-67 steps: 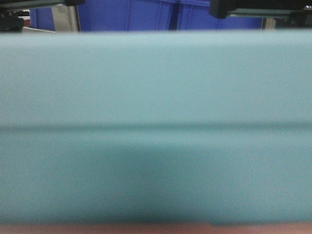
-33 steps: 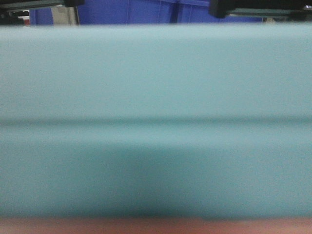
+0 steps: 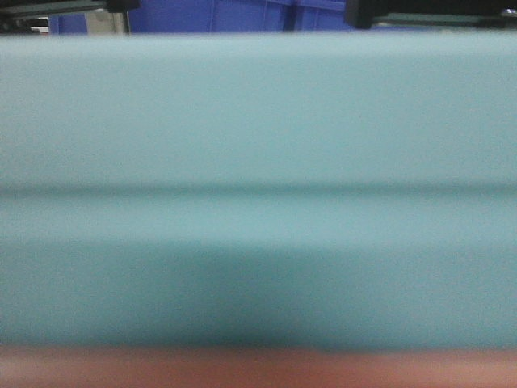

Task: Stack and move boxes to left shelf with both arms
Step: 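Lift the stacked bins with both grippers toward the robot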

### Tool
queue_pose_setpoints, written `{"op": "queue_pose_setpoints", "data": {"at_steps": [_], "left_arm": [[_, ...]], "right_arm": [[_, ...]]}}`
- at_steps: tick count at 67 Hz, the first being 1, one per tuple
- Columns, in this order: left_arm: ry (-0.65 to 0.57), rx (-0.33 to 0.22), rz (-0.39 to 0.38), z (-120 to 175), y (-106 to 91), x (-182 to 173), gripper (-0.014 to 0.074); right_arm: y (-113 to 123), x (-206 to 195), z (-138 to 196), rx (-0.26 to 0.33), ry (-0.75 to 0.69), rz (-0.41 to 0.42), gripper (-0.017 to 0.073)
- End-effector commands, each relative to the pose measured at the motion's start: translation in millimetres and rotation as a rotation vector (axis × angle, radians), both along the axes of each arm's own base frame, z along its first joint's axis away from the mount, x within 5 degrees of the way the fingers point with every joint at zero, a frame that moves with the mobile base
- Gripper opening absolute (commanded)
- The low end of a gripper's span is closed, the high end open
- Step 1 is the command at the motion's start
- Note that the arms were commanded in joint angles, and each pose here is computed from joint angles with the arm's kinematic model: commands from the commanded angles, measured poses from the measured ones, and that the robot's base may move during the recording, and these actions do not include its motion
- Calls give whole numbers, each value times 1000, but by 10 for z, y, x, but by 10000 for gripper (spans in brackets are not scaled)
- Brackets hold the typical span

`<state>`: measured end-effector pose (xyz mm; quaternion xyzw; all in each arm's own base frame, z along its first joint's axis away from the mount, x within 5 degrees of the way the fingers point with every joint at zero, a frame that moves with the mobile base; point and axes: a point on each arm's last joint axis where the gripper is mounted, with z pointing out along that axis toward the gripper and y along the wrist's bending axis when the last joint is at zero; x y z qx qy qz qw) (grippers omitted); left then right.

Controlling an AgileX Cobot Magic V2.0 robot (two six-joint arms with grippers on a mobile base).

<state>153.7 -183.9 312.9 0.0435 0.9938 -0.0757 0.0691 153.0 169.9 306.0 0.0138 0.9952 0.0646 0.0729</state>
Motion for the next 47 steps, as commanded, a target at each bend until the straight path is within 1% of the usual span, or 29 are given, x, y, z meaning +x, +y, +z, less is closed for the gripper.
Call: {"op": "queue_pose_setpoints", "data": {"at_steps": [1, 47], "left_arm": [[11, -4, -7, 174, 69, -106, -4], [11, -4, -7, 174, 69, -106, -4]], "right_arm": [[-44, -38, 150, 22, -34, 5, 56], [-44, -38, 150, 22, -34, 5, 56]]}}
